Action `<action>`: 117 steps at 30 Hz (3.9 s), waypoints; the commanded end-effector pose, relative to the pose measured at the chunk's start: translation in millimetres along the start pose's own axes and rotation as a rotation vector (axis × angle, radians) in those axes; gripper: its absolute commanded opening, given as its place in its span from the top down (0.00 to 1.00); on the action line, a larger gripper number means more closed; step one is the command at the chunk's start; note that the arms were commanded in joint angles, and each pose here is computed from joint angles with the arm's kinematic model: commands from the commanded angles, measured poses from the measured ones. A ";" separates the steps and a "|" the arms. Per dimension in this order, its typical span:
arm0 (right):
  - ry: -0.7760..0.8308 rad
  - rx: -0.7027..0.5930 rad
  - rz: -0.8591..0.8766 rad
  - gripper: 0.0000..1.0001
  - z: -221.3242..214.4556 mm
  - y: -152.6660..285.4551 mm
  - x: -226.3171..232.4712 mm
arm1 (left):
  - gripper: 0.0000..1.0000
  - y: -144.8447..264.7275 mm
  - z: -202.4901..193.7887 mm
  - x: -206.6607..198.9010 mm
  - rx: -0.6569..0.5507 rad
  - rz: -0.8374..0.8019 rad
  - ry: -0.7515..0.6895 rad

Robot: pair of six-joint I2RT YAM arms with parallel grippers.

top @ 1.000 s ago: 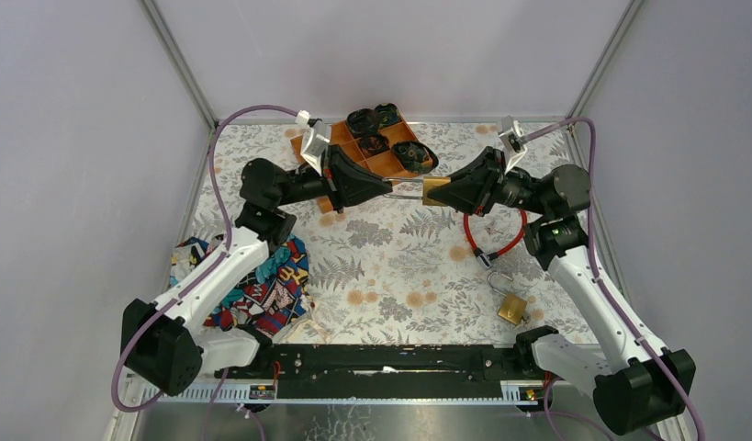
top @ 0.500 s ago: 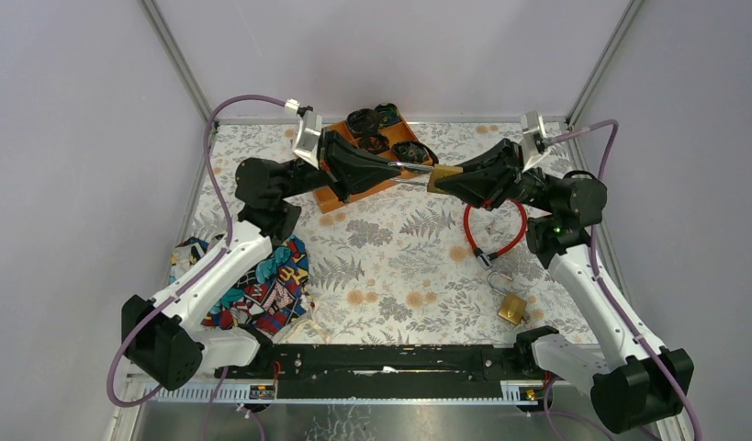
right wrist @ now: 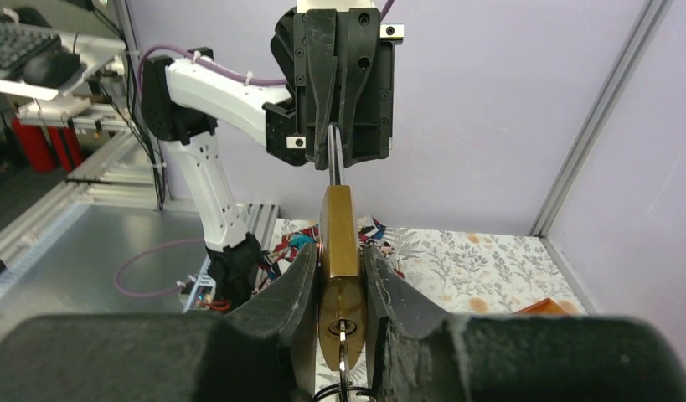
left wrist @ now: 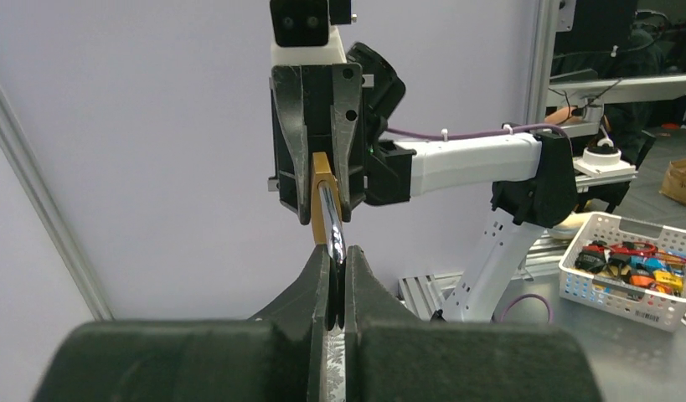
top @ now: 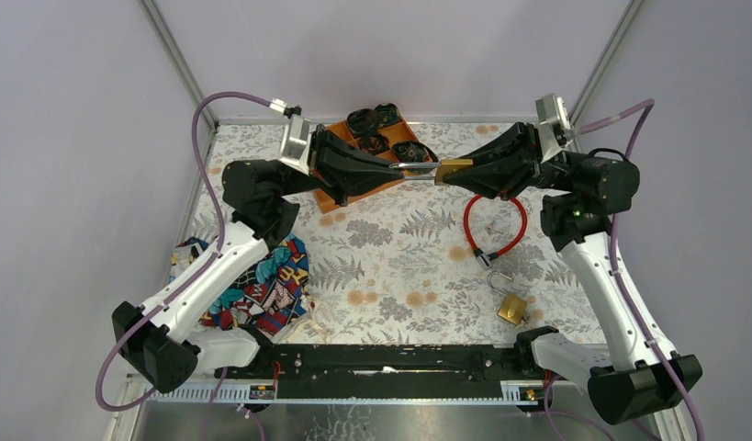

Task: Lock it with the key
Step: Lock the lock.

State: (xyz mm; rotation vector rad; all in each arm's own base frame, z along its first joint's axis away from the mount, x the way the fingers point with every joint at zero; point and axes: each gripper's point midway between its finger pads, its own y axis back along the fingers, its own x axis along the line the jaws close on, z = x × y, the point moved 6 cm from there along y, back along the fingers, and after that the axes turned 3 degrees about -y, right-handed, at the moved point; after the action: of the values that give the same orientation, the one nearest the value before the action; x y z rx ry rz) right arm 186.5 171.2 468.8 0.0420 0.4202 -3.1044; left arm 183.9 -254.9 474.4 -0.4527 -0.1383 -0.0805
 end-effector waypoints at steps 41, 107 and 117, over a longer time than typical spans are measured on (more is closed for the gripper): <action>0.098 0.078 -0.225 1.00 18.8 0.2 -25.1 | 0.47 16.6 -15.2 13.9 0.171 0.010 0.043; -0.172 0.160 -0.342 1.00 -49.3 9.3 -70.3 | 1.00 -56.3 -82.5 -5.3 0.163 -0.120 0.125; -0.230 0.218 -0.358 1.00 -71.4 12.9 -84.2 | 1.00 -82.0 -77.1 -18.2 0.124 -0.230 0.055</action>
State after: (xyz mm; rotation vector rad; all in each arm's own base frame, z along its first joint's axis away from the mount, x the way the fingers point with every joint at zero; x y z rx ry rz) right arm 249.0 145.8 446.7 -0.0611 0.2146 -3.5119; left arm 280.5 -302.3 416.2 -0.2771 0.0245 0.2162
